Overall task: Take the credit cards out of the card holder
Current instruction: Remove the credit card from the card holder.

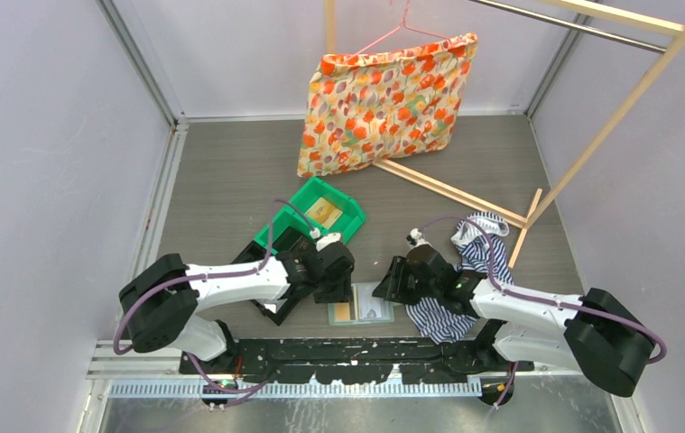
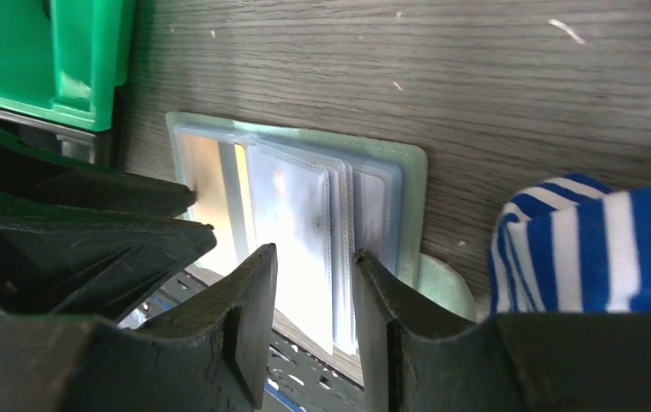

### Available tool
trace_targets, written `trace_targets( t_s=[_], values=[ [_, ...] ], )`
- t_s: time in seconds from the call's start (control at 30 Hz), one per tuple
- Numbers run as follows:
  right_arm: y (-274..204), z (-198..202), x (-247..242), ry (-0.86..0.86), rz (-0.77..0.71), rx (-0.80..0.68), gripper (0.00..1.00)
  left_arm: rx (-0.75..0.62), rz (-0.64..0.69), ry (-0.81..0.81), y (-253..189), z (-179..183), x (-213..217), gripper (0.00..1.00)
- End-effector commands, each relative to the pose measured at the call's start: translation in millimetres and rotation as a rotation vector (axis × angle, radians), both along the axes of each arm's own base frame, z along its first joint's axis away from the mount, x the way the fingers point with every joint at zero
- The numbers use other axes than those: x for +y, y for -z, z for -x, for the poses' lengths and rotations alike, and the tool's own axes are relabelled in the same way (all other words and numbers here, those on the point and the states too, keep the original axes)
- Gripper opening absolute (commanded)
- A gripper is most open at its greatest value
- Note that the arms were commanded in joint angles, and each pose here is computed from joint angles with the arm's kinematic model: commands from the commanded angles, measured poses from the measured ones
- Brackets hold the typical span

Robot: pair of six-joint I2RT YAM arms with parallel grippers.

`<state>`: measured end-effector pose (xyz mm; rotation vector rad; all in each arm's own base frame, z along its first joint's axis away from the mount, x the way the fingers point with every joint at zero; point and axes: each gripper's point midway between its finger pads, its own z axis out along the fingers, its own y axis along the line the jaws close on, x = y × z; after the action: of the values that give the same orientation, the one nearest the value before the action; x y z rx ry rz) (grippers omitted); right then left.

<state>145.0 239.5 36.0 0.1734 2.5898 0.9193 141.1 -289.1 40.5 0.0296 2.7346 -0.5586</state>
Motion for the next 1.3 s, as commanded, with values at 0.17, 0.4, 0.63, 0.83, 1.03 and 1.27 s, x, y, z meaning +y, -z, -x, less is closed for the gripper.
trace_targets(
  t_s=[0.17,0.4,0.63,0.83,1.03,1.27],
  values=[
    [0.3,1.9,22.4,-0.043,-0.086,0.03,0.43,0.028,0.064,0.038,-3.6,3.4,-13.2,0.44],
    [-22.5,1.3,35.8,-0.064,-0.197,0.002,0.42,0.009,0.083,0.047,-18.5,2.0,-15.1,0.44],
    [-62.0,9.6,55.6,-0.194,-0.333,-0.058,0.43,-0.067,0.05,0.02,-61.6,-1.3,13.6,0.45],
    [-73.1,17.4,82.5,-0.316,-0.372,-0.051,0.43,-0.149,0.007,-0.051,-111.8,-3.7,61.7,0.46],
    [-84.3,18.1,126.9,-0.386,-0.407,-0.063,0.43,-0.27,0.025,-0.196,-156.6,-6.1,120.2,0.48],
    [-75.9,12.9,156.2,-0.407,-0.38,-0.057,0.48,-0.275,0.05,-0.217,-158.0,3.2,135.5,0.5]
  ],
)
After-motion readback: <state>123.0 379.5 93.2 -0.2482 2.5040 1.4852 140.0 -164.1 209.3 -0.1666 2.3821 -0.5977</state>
